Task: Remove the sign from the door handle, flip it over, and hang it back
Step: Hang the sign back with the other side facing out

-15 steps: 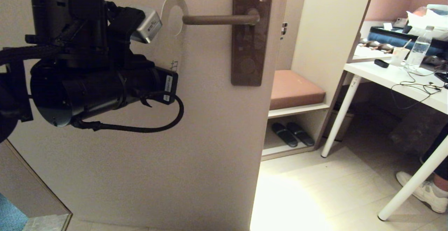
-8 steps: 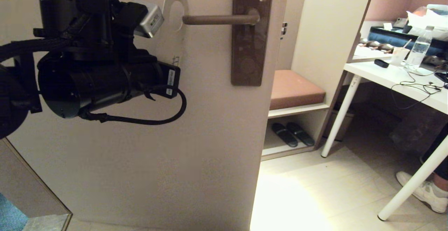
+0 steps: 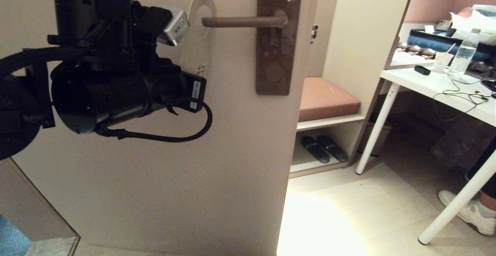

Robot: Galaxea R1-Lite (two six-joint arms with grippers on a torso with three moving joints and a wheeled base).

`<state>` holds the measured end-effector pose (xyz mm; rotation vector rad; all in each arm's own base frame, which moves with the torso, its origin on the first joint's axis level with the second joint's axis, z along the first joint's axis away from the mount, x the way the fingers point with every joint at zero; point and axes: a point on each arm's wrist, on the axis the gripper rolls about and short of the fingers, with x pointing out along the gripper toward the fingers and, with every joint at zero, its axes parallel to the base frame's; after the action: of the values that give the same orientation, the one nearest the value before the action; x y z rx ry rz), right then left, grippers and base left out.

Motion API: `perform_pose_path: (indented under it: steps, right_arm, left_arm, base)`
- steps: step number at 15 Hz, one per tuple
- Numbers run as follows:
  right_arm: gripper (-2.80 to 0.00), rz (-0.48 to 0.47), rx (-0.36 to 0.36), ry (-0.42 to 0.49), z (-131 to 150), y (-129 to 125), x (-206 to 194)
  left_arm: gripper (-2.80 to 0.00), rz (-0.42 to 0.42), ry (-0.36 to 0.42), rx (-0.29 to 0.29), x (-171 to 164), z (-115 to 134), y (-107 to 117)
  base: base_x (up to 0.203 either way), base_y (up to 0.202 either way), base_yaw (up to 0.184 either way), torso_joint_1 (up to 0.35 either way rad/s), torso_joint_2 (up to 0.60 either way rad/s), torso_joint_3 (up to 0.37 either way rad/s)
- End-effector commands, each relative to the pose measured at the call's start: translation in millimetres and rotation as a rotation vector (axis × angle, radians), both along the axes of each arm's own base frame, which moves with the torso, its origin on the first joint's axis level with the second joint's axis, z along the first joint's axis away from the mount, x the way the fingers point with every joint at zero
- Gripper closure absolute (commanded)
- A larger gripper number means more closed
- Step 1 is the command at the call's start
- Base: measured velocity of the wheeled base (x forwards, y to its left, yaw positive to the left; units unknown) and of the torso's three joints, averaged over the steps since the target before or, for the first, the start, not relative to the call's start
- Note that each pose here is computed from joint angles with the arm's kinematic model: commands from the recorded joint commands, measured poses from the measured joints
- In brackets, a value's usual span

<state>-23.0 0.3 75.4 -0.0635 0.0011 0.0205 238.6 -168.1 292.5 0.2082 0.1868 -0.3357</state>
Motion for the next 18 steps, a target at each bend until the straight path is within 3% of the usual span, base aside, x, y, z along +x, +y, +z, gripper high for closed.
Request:
perform_pose_path:
  steps: [1, 7, 13, 18]
  right_arm:
    - [0.0, 0.001, -0.001, 0.003, 0, 0, 0]
    - [0.0, 0.001, -0.001, 0.003, 0, 0, 0]
    - [0.0, 0.001, -0.001, 0.002, 0, 0, 0]
    - [0.0, 0.001, -0.001, 0.003, 0, 0, 0]
  left_arm:
    - [0.0, -0.009, 0.0, -0.005, -2, 0, -3]
    - [0.0, -0.046, 0.037, -0.078, -12, -3, -18]
    - [0.0, -0.052, -0.036, -0.148, -1, -1, -28]
    - [0.0, -0.078, -0.027, -0.165, 0, -7, -41]
  base:
    - [0.0, 0.0, 0.0, 0.0, 0.0, 0.0]
    - [0.0, 0.0, 0.0, 0.0, 0.0, 0.0]
    - [0.0, 0.0, 0.0, 0.0, 0.0, 0.0]
    - [0.0, 0.0, 0.0, 0.0, 0.0, 0.0]
